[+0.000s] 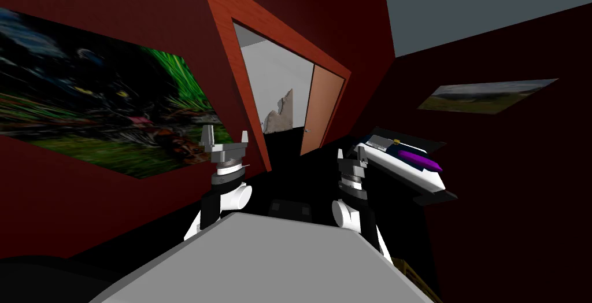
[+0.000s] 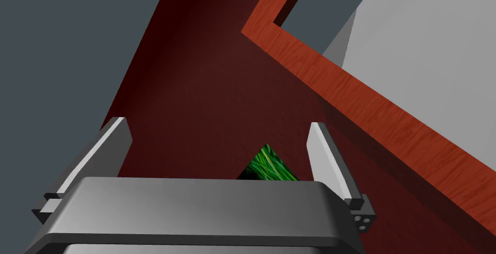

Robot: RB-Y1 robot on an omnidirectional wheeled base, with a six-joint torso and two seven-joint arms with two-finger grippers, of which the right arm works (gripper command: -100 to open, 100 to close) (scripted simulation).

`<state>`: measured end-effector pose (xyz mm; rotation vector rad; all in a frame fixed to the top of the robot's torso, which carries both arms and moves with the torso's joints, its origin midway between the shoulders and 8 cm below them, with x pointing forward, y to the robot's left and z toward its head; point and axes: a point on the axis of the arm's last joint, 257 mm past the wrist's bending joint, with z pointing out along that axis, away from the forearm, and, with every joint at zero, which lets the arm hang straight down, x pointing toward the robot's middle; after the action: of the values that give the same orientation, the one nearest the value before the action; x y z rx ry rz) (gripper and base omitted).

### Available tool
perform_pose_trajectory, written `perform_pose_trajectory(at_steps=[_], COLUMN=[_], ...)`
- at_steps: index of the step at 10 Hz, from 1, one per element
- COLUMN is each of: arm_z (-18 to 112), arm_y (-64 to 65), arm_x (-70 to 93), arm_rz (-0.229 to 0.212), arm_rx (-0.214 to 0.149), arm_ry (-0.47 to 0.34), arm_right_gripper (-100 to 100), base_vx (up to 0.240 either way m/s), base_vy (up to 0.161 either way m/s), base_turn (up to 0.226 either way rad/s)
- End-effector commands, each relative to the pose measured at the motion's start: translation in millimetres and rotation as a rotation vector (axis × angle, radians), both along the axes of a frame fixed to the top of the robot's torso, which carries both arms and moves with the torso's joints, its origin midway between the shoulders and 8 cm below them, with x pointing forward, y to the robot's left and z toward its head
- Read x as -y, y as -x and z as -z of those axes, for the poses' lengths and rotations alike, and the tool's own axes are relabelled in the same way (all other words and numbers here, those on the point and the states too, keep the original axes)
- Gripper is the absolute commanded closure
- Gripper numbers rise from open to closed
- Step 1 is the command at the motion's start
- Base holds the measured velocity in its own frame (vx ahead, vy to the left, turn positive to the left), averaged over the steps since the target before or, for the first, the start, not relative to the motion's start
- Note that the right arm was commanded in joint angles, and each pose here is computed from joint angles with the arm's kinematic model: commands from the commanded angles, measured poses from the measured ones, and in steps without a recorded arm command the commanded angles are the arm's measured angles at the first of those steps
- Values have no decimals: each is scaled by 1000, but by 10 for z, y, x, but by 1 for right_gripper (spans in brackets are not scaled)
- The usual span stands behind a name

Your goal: Push the door open

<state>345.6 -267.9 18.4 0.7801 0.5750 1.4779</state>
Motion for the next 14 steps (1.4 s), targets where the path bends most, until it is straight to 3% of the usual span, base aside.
perform_pose_trajectory(at_steps=[1, 14], arm_z=[82, 781], arm_y=[-57, -492], arm_x=[-20, -162], arm_rz=[-8, -57], arm_rx=[-13, -121], arm_ry=[5, 34], arm_right_gripper=[-100, -100], base_vx=[143, 93], base_vy=[-5, -53], base_turn=[33, 55])
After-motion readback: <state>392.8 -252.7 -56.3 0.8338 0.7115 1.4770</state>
